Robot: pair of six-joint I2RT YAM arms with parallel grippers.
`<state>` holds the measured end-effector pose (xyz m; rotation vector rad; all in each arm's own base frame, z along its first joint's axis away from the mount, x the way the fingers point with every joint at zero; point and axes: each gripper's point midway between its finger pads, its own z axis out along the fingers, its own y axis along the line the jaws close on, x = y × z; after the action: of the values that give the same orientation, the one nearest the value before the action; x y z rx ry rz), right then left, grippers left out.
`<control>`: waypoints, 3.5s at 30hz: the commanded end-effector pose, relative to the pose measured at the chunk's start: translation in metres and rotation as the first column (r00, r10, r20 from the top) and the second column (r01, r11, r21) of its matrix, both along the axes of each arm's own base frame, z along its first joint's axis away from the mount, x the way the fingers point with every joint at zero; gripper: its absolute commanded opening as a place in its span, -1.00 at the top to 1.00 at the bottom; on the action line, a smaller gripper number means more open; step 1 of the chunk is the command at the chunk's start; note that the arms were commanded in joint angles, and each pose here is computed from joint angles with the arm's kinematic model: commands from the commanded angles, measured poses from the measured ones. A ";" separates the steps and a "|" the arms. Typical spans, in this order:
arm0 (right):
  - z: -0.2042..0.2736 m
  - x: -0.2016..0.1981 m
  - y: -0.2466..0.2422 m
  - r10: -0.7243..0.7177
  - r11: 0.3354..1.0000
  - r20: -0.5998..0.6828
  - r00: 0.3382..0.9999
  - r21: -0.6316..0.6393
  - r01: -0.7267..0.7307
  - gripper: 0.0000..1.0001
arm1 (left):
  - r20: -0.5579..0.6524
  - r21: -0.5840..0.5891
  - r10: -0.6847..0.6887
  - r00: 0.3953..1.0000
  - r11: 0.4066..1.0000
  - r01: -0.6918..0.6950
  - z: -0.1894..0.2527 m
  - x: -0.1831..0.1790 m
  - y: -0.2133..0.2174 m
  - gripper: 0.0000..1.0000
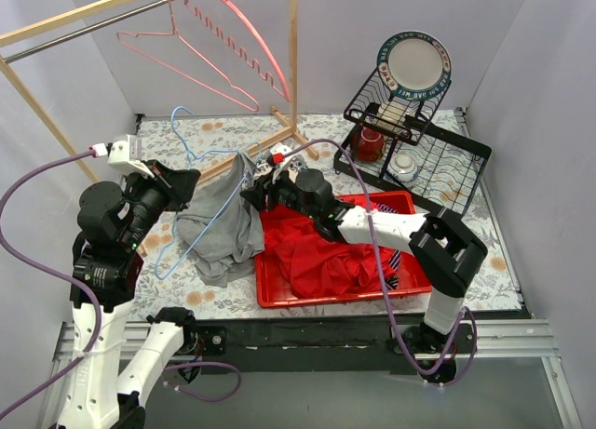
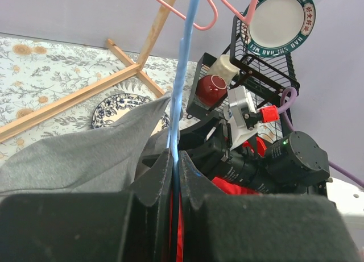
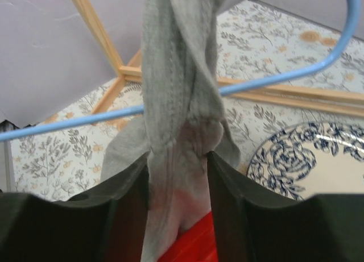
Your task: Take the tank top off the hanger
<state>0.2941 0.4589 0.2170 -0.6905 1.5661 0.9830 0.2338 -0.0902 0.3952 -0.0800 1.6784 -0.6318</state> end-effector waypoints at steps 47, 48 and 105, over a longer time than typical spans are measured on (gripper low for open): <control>0.131 0.112 -0.056 -0.294 0.938 0.132 0.947 0.229 0.260 0.97 | 0.061 0.066 0.132 0.989 0.989 -0.136 0.005 -0.016 0.027 1.00; 0.136 0.110 -0.055 -0.284 0.941 0.144 0.948 0.229 0.248 0.97 | 0.066 0.070 0.142 0.988 0.987 -0.147 0.005 -0.016 0.029 1.00; 0.032 -0.065 -0.226 -0.380 0.906 -0.254 0.889 -0.295 0.303 -0.65 | 0.065 0.088 0.362 0.930 0.926 -0.367 0.003 0.016 0.063 1.00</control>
<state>0.2176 0.2274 0.1857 -0.4721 2.1428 0.6109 0.2543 -0.0286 0.3748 -0.3047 1.6525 -0.2584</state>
